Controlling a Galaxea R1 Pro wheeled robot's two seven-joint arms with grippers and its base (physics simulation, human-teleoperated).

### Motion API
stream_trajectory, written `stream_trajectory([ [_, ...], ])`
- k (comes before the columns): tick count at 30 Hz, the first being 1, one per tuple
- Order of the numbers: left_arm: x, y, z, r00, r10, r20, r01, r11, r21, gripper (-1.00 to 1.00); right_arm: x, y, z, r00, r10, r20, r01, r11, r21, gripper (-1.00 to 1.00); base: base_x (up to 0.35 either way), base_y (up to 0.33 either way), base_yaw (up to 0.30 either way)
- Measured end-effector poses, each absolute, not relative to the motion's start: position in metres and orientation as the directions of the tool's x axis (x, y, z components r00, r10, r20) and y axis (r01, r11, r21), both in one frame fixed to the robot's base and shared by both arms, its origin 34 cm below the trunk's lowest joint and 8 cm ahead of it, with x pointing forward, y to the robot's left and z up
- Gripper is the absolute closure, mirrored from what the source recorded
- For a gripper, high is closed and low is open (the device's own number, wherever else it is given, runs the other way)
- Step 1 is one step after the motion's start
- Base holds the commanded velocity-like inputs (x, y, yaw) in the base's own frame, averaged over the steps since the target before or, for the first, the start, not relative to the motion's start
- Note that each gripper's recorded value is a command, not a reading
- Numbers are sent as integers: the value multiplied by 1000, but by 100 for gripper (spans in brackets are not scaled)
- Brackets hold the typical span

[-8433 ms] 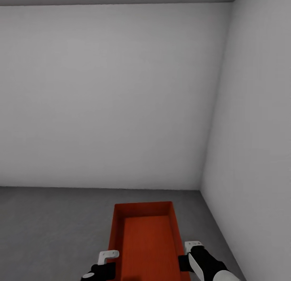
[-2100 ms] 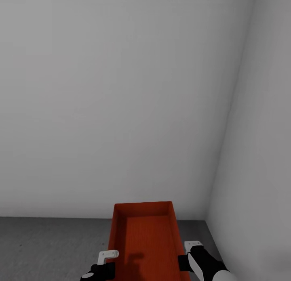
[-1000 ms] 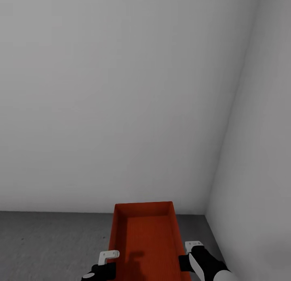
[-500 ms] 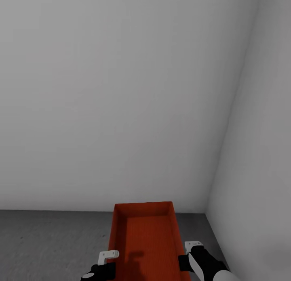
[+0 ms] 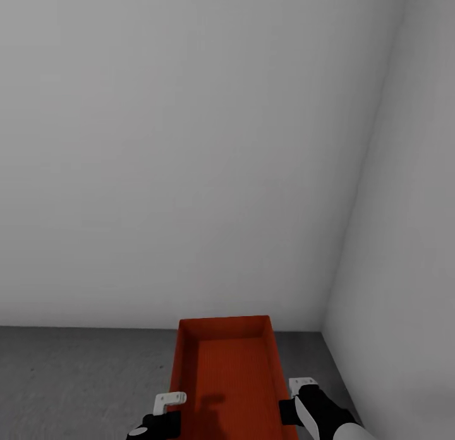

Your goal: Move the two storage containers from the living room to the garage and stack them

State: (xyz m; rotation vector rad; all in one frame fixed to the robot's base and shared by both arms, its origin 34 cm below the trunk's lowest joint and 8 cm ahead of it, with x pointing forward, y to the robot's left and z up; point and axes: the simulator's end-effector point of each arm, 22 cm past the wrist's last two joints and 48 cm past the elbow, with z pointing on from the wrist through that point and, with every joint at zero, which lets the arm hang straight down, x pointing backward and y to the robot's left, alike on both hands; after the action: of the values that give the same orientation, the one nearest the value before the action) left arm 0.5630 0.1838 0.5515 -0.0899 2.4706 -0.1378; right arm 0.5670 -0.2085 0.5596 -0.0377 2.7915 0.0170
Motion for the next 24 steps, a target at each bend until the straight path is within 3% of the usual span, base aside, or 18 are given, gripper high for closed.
stream_trajectory([
  [24, 560, 185, 508, -783, -99, -614, -30, 992, -122, 100, 564, -207, 516, -939, -24, -344, -28, 1000, 7, 100, 0, 0, 0],
])
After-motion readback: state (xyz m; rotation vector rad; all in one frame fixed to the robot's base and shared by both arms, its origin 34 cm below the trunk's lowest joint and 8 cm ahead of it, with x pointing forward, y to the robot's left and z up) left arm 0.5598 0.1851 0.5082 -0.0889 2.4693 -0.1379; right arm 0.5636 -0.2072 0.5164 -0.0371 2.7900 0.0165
